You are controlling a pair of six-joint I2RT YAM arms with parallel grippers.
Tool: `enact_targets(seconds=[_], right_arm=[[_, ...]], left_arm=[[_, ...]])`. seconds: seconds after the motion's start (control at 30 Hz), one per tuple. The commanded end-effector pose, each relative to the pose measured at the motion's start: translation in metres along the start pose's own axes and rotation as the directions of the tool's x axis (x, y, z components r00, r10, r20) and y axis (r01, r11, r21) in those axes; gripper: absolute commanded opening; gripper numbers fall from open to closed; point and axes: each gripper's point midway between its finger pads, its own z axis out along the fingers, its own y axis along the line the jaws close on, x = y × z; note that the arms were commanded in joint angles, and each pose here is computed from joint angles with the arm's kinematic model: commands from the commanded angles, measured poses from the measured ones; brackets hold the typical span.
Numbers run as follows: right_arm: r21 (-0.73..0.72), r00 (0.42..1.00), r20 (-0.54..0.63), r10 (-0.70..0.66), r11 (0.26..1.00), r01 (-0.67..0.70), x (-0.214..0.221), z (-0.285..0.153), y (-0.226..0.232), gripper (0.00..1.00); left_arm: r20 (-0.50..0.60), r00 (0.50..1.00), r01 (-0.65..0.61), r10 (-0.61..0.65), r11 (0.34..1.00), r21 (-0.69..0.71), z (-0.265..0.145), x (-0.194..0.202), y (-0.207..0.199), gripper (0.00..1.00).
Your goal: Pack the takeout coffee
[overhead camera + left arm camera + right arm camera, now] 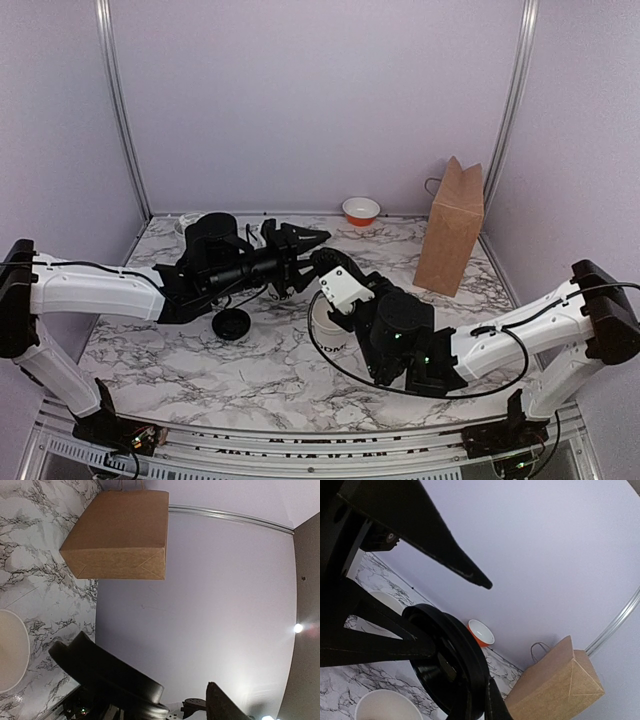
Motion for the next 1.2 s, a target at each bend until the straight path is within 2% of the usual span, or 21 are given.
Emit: enact_targets(seconds=[0.0, 0.6, 0.77, 0.97, 1.17], right_arm=[[0.015, 1.0, 0.011, 0.028, 0.999, -0.028, -0.013, 0.0, -0.001, 0.0], [-0.01, 1.0, 0.008, -0.024, 1.0, 0.024, -0.008, 0.002, 0.013, 0.0], [-0.017, 0.999, 0.008, -0.031, 0.999, 0.031, -0.008, 0.002, 0.015, 0.0], [-0.035, 1.0, 0.001, -0.028, 0.999, 0.028, -0.007, 0.002, 0.018, 0.07], [-0.087, 1.0, -0.011, 0.022, 0.996, -0.023, -0.008, 0.0, 0.02, 0.25]], left_arm=[[0.0, 1.0, 0.012, -0.012, 0.998, 0.054, 0.004, 0.001, -0.01, 0.55], [0.016, 0.998, 0.053, -0.053, 0.999, 0.008, 0.009, -0.003, 0.013, 0.4], [0.013, 0.998, 0.06, -0.06, 0.998, 0.007, 0.012, -0.003, 0.015, 0.31], [0.006, 0.997, 0.072, -0.072, 0.997, 0.029, 0.014, -0.002, 0.014, 0.14], [0.005, 0.999, 0.049, -0.049, 0.997, 0.057, 0.014, -0.003, 0.006, 0.03]])
